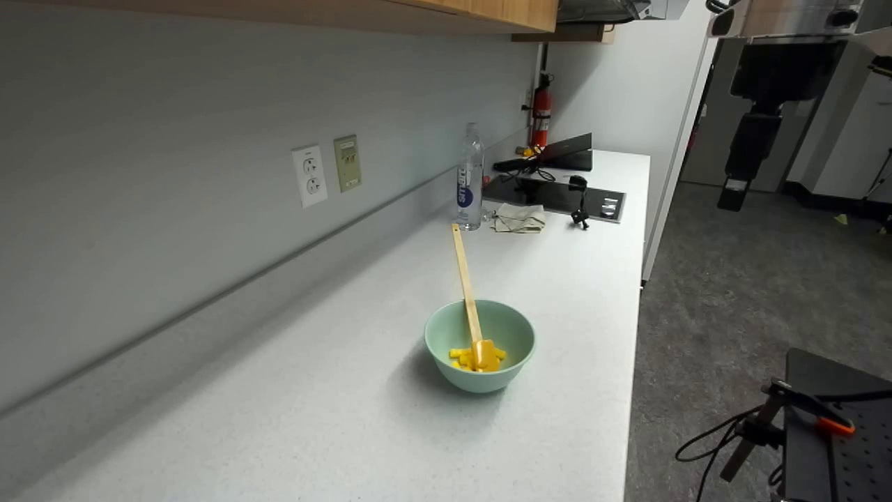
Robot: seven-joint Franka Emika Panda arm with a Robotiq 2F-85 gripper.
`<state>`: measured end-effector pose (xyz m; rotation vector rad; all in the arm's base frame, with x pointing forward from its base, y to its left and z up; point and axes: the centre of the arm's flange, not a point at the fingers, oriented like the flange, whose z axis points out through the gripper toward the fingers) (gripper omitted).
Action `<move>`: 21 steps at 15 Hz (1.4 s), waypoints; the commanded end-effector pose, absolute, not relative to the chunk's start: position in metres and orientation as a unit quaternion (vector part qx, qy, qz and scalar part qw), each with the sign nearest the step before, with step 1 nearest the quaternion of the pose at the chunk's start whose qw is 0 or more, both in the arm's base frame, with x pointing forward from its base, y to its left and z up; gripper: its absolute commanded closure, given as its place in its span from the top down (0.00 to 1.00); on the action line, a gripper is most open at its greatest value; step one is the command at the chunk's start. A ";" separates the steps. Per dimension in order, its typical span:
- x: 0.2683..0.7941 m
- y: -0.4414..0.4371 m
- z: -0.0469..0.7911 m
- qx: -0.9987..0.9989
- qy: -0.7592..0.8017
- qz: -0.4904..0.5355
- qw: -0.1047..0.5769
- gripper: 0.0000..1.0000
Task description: Use the object to mix the contents in the bowl
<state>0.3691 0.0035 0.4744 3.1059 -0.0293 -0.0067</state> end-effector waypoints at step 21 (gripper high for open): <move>0.437 0.067 0.516 0.998 -0.038 0.023 0.041 1.00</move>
